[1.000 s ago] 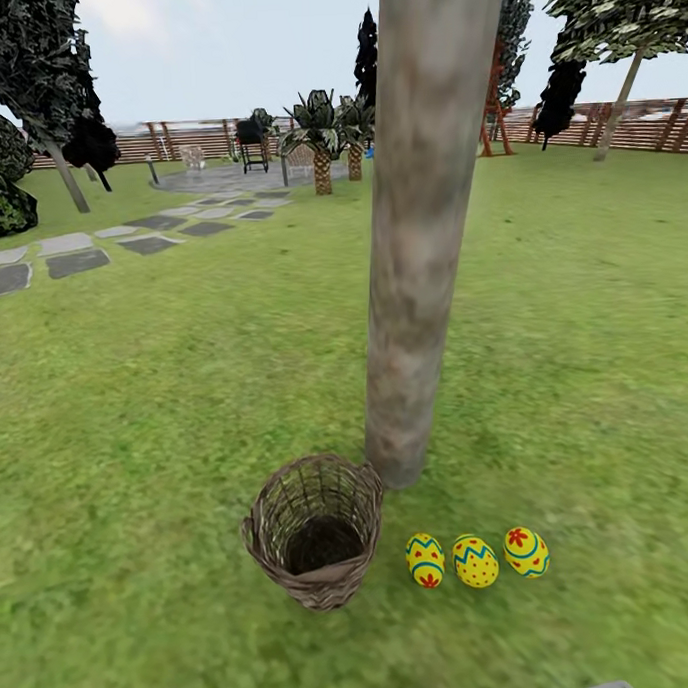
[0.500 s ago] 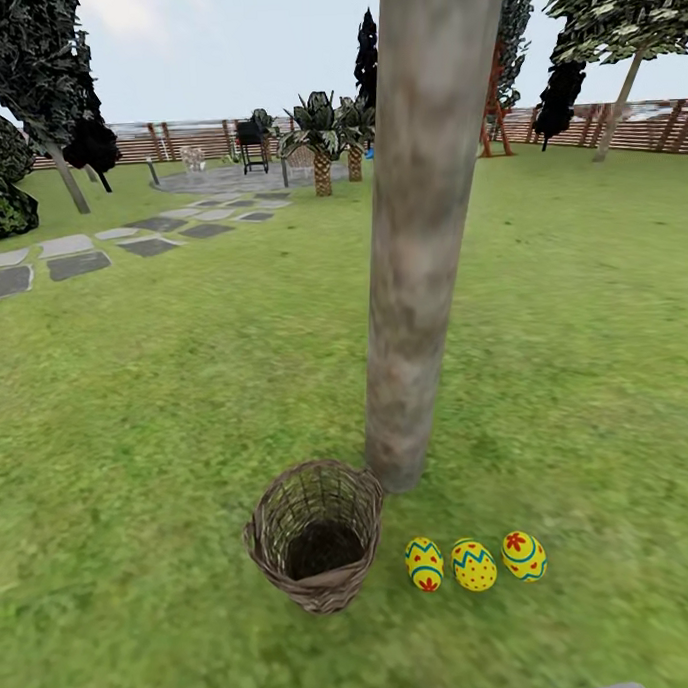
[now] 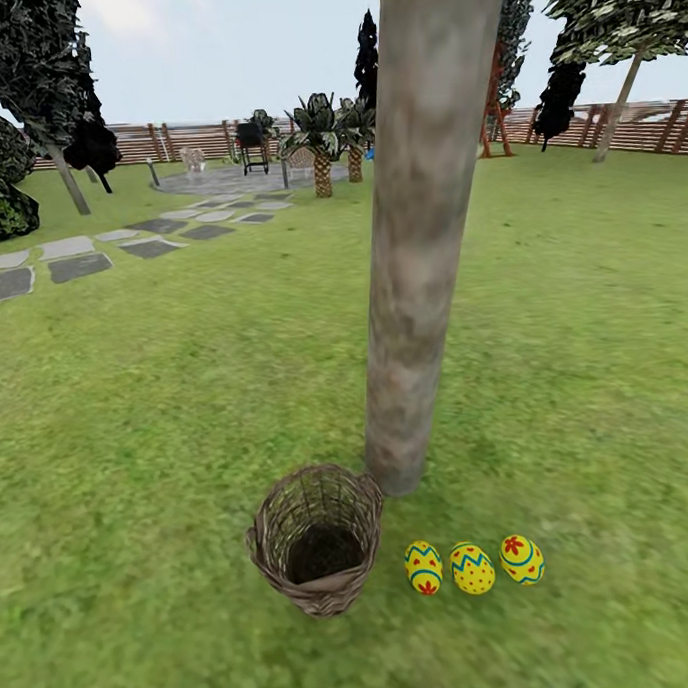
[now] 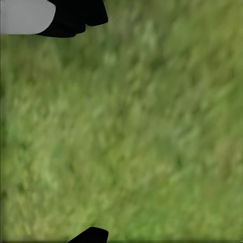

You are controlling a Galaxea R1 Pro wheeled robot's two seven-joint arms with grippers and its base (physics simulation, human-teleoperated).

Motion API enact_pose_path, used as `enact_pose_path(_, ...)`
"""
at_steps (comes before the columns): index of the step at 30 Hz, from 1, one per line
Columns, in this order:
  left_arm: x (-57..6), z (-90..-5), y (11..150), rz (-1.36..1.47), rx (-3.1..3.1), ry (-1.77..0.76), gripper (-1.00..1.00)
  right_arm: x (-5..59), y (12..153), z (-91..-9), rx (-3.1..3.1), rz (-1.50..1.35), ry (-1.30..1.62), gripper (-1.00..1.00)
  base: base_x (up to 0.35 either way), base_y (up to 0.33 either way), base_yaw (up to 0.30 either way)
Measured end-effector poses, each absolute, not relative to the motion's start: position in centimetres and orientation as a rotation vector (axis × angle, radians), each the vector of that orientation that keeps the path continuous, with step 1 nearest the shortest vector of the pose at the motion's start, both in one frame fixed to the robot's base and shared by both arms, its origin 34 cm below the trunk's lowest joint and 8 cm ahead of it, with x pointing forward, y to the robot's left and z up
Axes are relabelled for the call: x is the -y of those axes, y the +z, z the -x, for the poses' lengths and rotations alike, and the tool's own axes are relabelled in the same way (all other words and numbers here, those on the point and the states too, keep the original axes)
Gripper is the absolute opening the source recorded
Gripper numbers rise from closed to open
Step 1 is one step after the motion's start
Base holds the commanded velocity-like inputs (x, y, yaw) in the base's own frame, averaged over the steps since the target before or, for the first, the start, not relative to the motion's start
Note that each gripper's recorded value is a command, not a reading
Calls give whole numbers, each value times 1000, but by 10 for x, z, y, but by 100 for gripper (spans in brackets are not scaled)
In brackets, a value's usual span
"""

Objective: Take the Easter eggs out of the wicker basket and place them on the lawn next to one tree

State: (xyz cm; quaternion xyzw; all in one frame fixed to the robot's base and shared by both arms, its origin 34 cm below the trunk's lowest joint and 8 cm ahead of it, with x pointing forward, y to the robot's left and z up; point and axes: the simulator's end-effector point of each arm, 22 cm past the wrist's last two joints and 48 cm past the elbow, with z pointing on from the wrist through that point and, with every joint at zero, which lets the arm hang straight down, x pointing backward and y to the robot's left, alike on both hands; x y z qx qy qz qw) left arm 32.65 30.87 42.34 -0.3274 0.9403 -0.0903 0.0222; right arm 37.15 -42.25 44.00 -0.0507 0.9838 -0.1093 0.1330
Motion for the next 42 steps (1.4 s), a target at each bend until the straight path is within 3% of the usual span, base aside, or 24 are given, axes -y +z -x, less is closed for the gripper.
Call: enact_pose_path(42, -319, -357, 473, 967, -2816, -259, 100, 424, 495, -398, -2767, 145, -315, 100, 0, 0, -60)
